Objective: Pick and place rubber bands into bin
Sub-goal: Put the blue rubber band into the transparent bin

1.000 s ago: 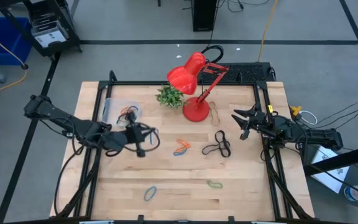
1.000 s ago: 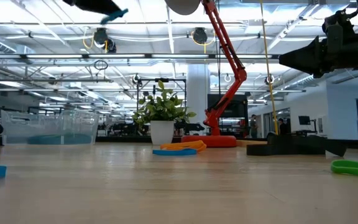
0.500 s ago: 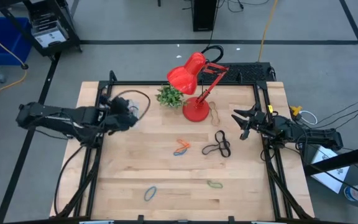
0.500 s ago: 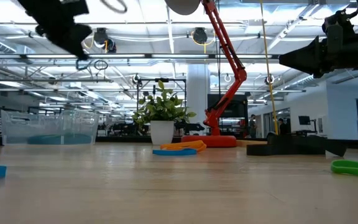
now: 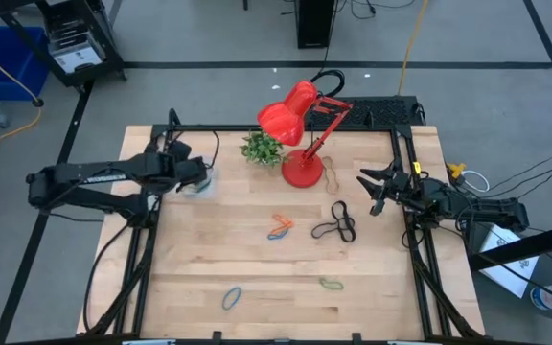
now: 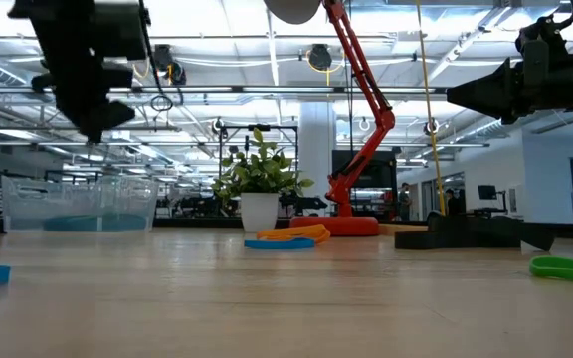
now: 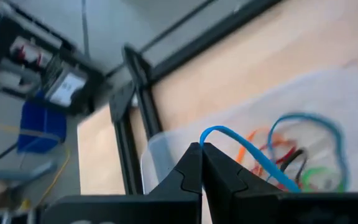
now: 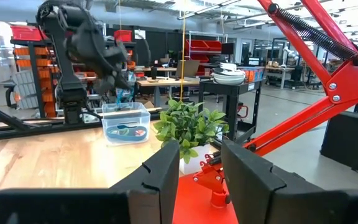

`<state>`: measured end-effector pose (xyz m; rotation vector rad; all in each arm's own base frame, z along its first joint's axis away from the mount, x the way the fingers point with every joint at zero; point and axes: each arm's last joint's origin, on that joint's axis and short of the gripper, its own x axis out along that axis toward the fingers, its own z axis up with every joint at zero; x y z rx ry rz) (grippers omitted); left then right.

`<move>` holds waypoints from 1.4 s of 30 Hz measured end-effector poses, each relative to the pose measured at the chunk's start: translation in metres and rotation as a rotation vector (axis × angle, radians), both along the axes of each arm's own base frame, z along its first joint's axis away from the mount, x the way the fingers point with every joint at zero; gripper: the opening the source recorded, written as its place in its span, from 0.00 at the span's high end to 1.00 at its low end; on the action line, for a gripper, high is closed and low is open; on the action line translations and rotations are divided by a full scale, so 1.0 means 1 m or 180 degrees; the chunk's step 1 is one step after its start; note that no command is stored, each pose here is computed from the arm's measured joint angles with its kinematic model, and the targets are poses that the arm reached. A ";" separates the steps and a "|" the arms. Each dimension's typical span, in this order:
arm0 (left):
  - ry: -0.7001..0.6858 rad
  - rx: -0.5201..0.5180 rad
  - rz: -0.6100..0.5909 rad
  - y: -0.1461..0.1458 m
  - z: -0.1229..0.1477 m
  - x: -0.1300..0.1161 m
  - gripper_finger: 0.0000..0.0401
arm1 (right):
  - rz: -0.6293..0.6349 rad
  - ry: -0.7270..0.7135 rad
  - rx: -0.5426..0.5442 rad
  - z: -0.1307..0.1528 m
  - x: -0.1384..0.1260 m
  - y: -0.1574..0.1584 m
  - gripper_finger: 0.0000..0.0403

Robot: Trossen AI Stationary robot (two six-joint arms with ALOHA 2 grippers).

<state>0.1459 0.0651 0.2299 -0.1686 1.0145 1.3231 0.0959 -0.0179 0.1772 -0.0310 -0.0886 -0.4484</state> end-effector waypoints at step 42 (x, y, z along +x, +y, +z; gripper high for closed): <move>-0.0106 -0.0508 -0.0009 0.006 -0.062 0.007 0.76 | -0.0003 0.0051 -0.0048 -0.001 0.000 0.000 0.72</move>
